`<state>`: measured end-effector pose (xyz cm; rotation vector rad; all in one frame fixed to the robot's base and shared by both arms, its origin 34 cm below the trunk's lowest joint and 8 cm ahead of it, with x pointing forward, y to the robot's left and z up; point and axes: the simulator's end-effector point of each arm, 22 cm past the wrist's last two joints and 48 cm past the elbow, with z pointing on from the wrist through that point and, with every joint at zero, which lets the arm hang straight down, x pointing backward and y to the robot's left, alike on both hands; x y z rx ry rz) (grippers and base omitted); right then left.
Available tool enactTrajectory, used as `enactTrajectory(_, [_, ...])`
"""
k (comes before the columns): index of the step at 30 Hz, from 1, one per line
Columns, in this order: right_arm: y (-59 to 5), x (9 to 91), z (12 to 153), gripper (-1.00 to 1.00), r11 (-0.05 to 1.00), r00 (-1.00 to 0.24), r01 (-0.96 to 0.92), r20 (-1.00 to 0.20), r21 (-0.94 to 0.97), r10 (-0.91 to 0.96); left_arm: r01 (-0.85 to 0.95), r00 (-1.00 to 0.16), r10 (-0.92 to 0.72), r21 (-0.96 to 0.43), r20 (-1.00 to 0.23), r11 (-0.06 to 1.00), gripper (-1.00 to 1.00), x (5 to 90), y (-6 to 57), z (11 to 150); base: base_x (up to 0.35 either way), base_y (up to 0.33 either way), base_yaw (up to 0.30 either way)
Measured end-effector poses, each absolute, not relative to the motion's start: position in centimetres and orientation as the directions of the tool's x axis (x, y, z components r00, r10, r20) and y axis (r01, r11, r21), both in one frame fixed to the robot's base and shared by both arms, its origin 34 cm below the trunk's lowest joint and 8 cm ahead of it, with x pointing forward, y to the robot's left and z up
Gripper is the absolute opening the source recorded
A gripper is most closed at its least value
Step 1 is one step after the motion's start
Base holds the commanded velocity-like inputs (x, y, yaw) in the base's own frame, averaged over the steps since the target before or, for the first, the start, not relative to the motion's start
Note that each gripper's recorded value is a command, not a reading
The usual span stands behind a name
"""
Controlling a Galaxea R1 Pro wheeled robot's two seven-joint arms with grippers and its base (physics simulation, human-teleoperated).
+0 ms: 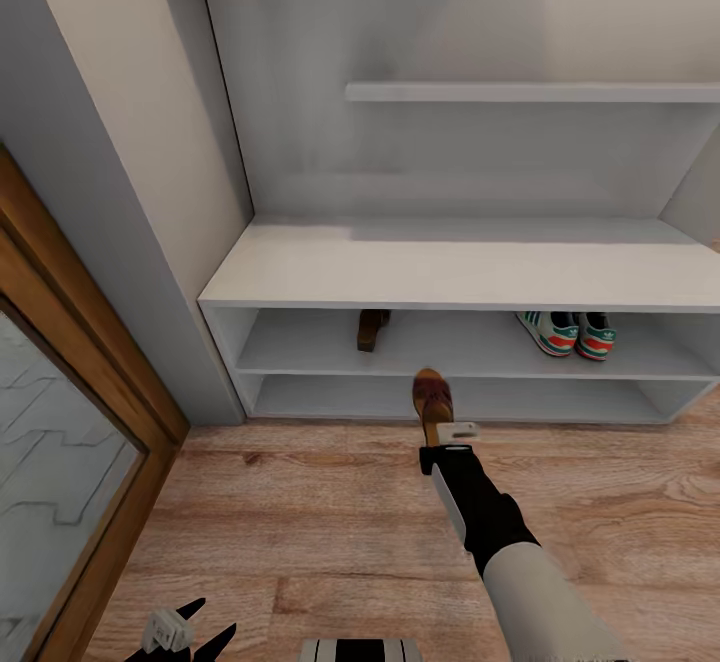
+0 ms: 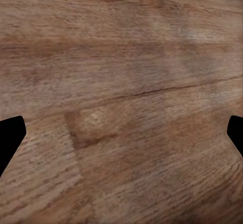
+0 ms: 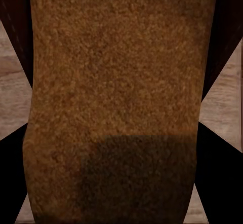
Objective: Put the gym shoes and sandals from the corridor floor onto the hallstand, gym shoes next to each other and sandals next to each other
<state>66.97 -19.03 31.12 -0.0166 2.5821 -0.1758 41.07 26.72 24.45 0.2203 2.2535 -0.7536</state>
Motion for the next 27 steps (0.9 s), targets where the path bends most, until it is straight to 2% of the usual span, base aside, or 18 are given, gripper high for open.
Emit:
enactTrajectory(8, [-19.3, 67.8, 32.7, -1.0, 0.991, -0.865, 0.023, -0.5, -0.135, -0.048, 0.367, -0.713, -0.066, -0.452, -0.698, 0.813, 1.0, 41.1, 26.7, 24.5, 0.058, 0.0, 0.0])
enactTrajectory(27, [-19.4, 67.8, 32.7, -1.0, 0.991, -0.867, 0.023, -0.497, -0.135, -0.047, 0.365, -0.713, -0.069, -0.453, -0.698, 0.813, 1.0, 41.1, 26.7, 24.5, 0.324, 0.0, 0.0])
